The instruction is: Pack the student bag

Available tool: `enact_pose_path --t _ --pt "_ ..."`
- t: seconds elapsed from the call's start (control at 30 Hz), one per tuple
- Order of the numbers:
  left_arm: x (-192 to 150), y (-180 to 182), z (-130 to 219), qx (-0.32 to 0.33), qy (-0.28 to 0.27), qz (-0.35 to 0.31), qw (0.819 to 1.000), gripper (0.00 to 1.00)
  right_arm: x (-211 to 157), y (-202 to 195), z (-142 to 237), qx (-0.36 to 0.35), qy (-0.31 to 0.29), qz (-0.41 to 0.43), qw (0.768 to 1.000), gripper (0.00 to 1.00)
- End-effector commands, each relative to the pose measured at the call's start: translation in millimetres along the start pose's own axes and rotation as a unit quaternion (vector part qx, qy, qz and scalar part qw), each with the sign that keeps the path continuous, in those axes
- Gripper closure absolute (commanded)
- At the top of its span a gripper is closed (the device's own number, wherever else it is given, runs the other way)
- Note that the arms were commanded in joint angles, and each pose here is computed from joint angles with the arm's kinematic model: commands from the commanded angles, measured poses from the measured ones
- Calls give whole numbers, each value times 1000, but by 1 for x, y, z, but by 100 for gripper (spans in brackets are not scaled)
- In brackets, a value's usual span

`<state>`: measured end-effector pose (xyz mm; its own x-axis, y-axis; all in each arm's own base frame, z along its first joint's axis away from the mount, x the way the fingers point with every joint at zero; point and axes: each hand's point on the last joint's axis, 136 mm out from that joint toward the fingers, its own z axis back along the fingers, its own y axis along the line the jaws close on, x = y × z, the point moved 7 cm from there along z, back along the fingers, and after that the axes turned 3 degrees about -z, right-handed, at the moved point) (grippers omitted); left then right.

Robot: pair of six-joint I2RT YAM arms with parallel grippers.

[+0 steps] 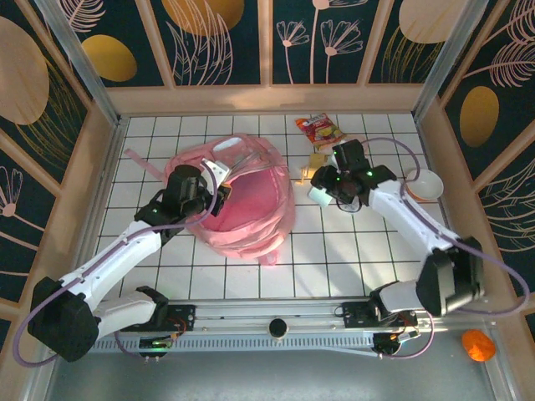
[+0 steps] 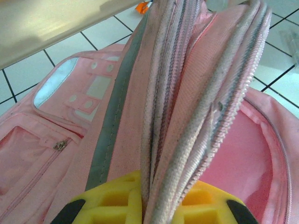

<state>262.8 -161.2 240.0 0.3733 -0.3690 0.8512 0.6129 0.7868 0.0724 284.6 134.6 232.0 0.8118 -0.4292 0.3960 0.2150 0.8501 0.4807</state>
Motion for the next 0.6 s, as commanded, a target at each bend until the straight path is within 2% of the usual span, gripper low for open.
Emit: enact_pose_path --t 0.0,0.1,0.17,0.27,0.4,0.57 --pt "44 -3 12 -33 -73 28 996 100 2 19 25 75 -59 132 987 49" --pt "53 -2 13 -38 -78 37 996 100 -14 40 44 117 -79 246 959 52" --pt "59 0 14 -37 -84 45 995 100 -24 48 49 125 -64 261 955 53" --pt "68 0 14 -40 -96 60 993 100 -36 62 46 164 1 199 966 52" --pt "72 2 14 -37 -108 73 991 100 -77 94 37 233 65 171 955 53" --pt "89 8 21 -17 -127 86 988 100 -98 105 18 235 112 56 964 53"
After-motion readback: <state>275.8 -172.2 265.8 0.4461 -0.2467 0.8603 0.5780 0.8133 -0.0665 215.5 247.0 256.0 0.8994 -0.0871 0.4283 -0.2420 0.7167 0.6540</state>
